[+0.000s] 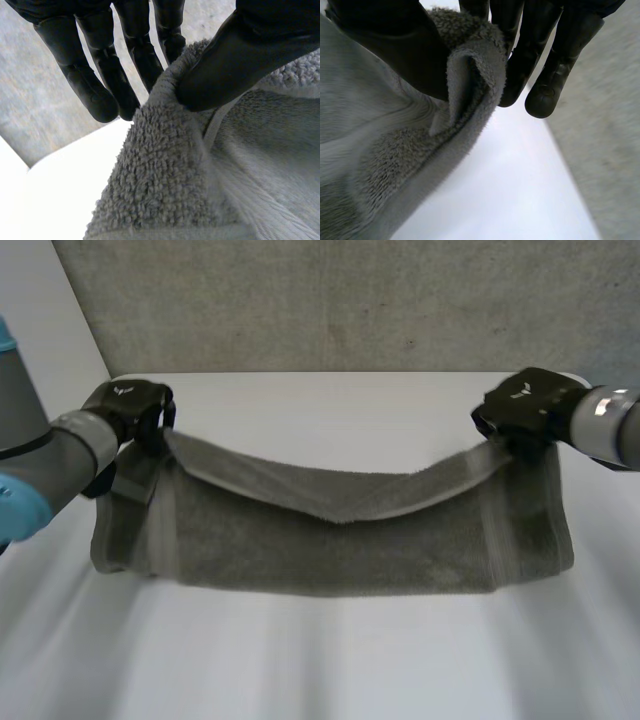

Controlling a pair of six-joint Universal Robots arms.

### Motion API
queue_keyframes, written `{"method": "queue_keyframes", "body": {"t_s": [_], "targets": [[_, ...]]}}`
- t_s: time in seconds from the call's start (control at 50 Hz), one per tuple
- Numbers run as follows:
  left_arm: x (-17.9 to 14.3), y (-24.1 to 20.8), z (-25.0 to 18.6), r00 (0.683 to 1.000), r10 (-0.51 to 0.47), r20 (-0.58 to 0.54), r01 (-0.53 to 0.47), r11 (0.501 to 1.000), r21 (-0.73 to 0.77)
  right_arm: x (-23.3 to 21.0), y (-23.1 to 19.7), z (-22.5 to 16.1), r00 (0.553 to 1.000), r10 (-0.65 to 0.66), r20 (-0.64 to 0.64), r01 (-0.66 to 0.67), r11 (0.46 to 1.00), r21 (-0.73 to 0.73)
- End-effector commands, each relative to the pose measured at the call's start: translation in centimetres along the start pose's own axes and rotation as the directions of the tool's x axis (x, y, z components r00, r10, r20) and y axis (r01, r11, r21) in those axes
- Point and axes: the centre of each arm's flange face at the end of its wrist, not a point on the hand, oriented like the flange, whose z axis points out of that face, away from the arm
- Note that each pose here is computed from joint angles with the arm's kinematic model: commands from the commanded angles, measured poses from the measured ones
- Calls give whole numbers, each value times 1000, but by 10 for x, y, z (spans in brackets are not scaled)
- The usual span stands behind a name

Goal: Fold the towel.

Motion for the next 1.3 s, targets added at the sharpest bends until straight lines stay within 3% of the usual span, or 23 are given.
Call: {"method": "queue_keyframes", "body": {"t_s": [0.02, 0.04, 0.08, 0.1, 0.14, 0.2, 0.24, 0.26, 0.3, 0.36, 0.4, 0.52, 0.6, 0.64, 0.76, 0.88, 1.06, 1.3], "targets": [[-17, -63, 37, 997, 9, 80, -35, 943, 331, 33, -39, 57, 927, -70, -369, 175, 950, 259], [-17, -64, 37, 997, 9, 80, -35, 942, 332, 34, -39, 57, 926, -69, -370, 175, 950, 260], [-16, -105, 31, 995, -16, 102, -43, 834, 551, 60, -64, 56, 825, 11, -566, 270, 872, 409], [-16, -105, 31, 995, -16, 102, -43, 833, 552, 61, -65, 56, 824, 11, -567, 270, 871, 410], [-25, -142, 11, 992, -49, 116, -46, 718, 694, 75, -87, 33, 762, 102, -640, 325, 794, 513], [-27, -147, 5, 992, -61, 108, -33, 710, 704, 80, -96, 15, 759, 131, -638, 321, 777, 541], [-24, -140, 3, 993, -85, 77, 10, 735, 678, 74, -92, 10, 800, 144, -582, 258, 794, 551], [-24, -140, 3, 993, -85, 77, 10, 735, 678, 74, -92, 10, 801, 144, -582, 258, 794, 551], [-21, -117, 8, 994, -94, 58, 40, 796, 604, 49, -69, 24, 886, 111, -450, 140, 862, 488], [-17, -102, 11, 995, -92, 46, 51, 829, 557, 36, -56, 28, 921, 101, -375, 82, 893, 443], [-9, -67, 15, 996, -85, 14, 70, 887, 456, 8, -30, 35, 966, 87, -244, 0, 942, 335], [9, 5, 14, 997, -66, -49, 76, 965, 250, -42, 16, 40, 994, 16, -105, 2, 986, 168], [18, 38, 10, 998, -26, -65, 36, 987, 153, -61, 34, 38, 999, -2, -53, 7, 995, 99], [24, 65, 2, 996, 50, -79, -45, 997, 64, -69, 54, 36, 999, 22, -25, -21, 999, 34], [16, 98, -15, 976, 197, -88, -204, 975, -83, -64, 84, 24, 995, 103, -4, -103, 992, -76], [3, 88, -31, 976, 204, -81, -213, 970, -119, -43, 85, 1, 988, 149, -38, -153, 981, -119], [18, 74, -49, 955, 178, -238, -203, 975, -88, -36, 86, -10, 952, 307, -5, -306, 948, -89], [19, 109, -15, 962, 164, -220, -206, 961, -185, -57, 106, 9, 933, 354, 68, -344, 930, -126]]}}
